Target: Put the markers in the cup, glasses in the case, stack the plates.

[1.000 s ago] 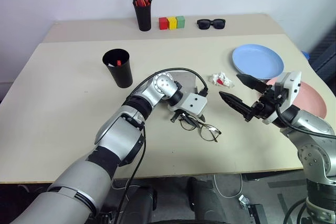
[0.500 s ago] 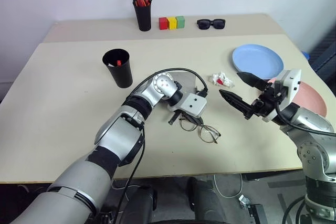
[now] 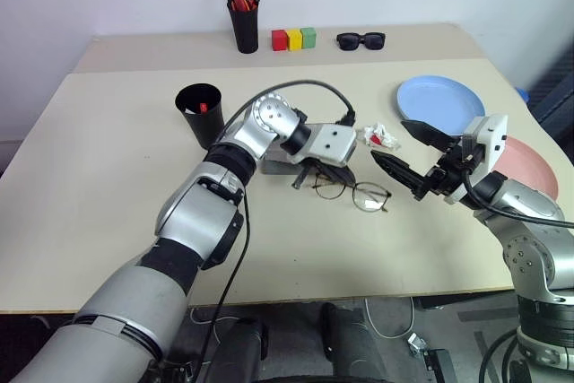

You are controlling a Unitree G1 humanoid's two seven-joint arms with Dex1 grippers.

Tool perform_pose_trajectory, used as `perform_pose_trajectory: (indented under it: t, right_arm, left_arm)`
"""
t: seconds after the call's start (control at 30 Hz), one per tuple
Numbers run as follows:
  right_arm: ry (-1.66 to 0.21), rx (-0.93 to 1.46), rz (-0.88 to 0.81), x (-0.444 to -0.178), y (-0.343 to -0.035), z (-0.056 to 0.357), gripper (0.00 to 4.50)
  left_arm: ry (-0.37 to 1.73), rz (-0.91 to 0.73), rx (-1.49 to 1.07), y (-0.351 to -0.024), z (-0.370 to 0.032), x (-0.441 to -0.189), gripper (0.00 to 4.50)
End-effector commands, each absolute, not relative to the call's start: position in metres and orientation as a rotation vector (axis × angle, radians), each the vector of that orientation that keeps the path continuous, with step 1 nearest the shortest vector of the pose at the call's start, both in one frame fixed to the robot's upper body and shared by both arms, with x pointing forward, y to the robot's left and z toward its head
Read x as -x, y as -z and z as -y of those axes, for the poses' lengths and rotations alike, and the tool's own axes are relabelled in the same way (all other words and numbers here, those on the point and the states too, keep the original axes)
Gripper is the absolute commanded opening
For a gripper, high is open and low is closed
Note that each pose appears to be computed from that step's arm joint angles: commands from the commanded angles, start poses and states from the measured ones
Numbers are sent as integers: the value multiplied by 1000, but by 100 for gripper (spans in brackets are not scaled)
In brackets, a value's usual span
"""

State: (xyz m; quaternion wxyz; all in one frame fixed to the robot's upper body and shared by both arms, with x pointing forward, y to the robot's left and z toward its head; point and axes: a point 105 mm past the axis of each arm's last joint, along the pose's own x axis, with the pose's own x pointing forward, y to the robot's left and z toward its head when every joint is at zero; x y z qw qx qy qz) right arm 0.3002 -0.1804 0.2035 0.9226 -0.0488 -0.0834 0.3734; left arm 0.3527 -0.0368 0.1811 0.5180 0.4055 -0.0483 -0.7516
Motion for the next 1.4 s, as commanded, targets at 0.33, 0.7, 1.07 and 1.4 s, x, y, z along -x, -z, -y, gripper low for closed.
perform_pose_trajectory:
  t: [0.33, 0.7, 1.07, 1.4]
  right_arm:
    - [-784, 111, 251, -297, -221, 184, 450]
    - [-920, 199, 141, -284, -198, 163, 450]
    - [-887, 206, 141, -288, -195, 167, 450]
    - [-862, 207, 146, -288, -194, 171, 450]
  left_arm:
    - [1515, 149, -1078, -236, -5, -390, 4]
    - [1299, -11, -1135, -217, -59, -417, 4]
    - [1239, 17, -1094, -192, -39, -423, 4]
    - [1239, -39, -1163, -166, -35, -422, 4]
